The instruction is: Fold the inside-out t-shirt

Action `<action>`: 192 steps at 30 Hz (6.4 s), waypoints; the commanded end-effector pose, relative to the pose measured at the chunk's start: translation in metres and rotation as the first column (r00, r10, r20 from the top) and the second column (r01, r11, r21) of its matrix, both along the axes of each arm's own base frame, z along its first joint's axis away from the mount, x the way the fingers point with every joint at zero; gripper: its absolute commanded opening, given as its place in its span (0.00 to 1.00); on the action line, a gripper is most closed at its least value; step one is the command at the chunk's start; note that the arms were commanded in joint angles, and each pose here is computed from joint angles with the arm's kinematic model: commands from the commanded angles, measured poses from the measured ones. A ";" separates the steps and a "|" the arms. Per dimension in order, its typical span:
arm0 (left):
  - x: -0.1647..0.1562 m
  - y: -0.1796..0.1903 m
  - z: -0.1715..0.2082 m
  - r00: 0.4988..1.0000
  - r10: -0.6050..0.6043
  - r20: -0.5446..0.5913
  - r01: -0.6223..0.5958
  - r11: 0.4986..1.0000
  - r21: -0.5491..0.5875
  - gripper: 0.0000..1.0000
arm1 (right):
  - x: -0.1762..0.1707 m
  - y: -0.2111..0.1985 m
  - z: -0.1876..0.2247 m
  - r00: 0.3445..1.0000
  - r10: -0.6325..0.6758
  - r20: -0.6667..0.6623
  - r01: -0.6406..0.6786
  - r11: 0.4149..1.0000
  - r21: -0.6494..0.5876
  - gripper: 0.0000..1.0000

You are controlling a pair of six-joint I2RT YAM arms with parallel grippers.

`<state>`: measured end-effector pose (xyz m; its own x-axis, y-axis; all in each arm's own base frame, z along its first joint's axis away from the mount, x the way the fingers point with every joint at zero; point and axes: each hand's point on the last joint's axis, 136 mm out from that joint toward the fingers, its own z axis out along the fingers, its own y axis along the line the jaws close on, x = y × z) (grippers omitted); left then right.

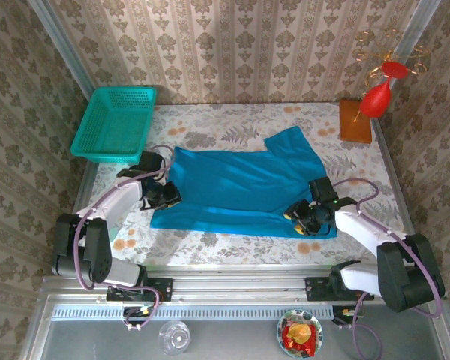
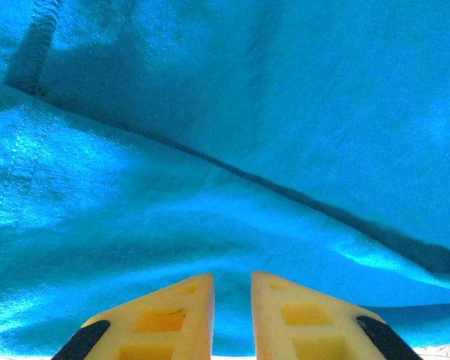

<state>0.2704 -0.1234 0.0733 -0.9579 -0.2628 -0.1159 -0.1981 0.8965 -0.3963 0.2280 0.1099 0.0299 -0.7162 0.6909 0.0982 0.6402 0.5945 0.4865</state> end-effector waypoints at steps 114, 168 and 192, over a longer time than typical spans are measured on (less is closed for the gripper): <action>0.003 0.011 -0.019 1.000 -0.025 -0.002 0.025 0.999 -0.042 0.20 | 0.112 0.039 0.021 0.898 0.429 -0.094 -0.416 0.762 -0.497 0.38; -0.008 0.045 -0.054 0.994 0.021 -0.105 -0.015 0.998 0.057 0.19 | 0.030 -0.046 0.033 0.957 0.284 0.065 -0.254 0.923 -0.288 0.90; -0.063 0.076 -0.065 0.937 0.332 -0.110 -0.325 0.942 0.078 0.23 | -0.022 -0.092 0.001 0.993 -0.055 -0.103 0.032 0.977 -0.213 0.91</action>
